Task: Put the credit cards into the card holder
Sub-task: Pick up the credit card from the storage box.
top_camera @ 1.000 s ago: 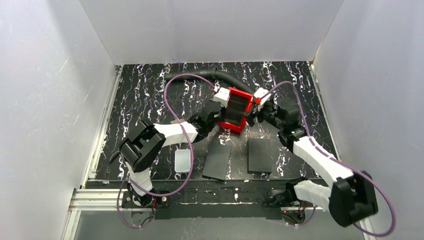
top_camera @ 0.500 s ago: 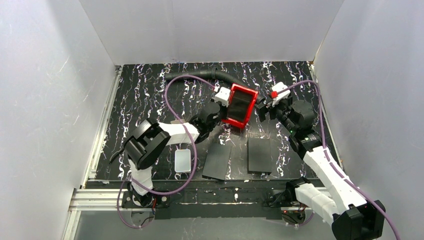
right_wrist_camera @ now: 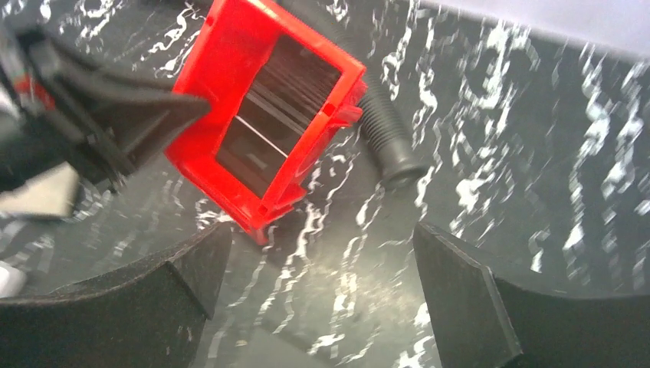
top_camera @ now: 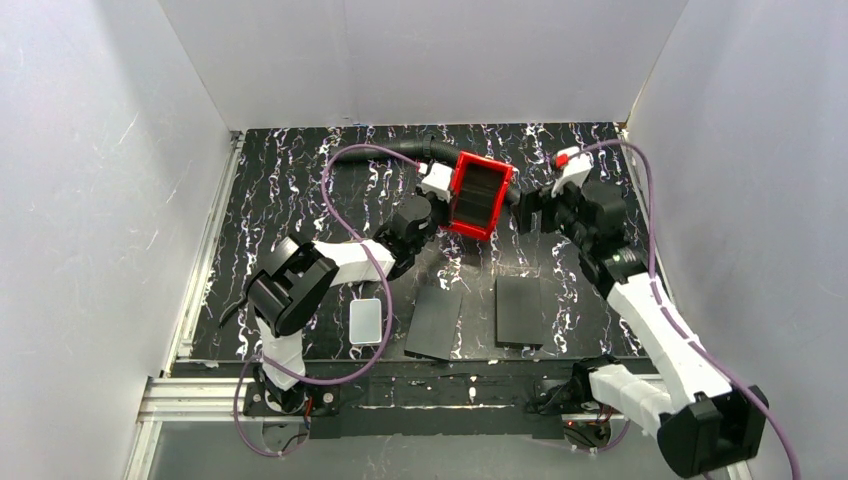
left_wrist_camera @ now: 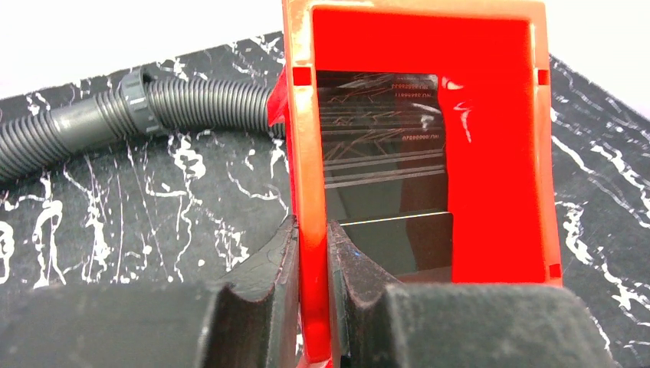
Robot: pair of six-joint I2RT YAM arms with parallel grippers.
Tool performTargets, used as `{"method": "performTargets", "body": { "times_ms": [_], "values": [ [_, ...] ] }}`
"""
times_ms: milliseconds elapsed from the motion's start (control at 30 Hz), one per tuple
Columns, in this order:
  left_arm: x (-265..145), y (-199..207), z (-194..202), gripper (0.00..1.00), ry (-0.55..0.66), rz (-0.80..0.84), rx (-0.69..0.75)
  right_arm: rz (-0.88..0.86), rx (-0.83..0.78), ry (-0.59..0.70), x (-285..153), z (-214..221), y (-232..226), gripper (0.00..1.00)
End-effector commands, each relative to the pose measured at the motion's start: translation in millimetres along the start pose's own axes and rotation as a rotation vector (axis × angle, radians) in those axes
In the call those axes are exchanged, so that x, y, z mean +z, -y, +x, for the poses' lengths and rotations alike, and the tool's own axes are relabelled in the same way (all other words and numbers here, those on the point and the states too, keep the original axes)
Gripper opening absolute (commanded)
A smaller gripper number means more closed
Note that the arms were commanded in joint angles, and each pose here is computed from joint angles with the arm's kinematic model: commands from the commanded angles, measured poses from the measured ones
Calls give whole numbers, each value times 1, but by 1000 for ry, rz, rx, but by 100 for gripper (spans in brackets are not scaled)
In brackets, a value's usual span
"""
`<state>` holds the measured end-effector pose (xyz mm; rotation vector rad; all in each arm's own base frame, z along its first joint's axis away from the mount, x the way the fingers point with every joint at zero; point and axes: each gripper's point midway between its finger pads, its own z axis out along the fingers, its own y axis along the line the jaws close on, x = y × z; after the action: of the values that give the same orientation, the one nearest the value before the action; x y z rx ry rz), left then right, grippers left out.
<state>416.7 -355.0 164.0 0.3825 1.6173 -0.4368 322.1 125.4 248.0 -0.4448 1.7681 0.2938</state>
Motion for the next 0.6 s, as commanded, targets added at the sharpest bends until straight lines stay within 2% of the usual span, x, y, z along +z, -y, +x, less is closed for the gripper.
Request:
{"method": "performTargets", "body": {
  "times_ms": [0,100,200,267,400,567],
  "values": [
    [-11,-2,-55,0,150,-4,-69,110,402,-169,5,-6,2,95],
    [-12,-2,-50,0,123,-3,-54,90,542,-261,15,2,-11,84],
    [-12,2,-41,0,90,-4,-26,203,663,-267,26,13,-1,78],
    [-12,2,-36,0,73,-6,-28,242,718,-334,40,36,-4,73],
    [-12,5,-27,0,54,-7,-39,287,676,-486,58,77,-26,69],
    [-14,13,-19,0,37,4,-33,436,525,-501,71,94,-21,67]
  ]
}}
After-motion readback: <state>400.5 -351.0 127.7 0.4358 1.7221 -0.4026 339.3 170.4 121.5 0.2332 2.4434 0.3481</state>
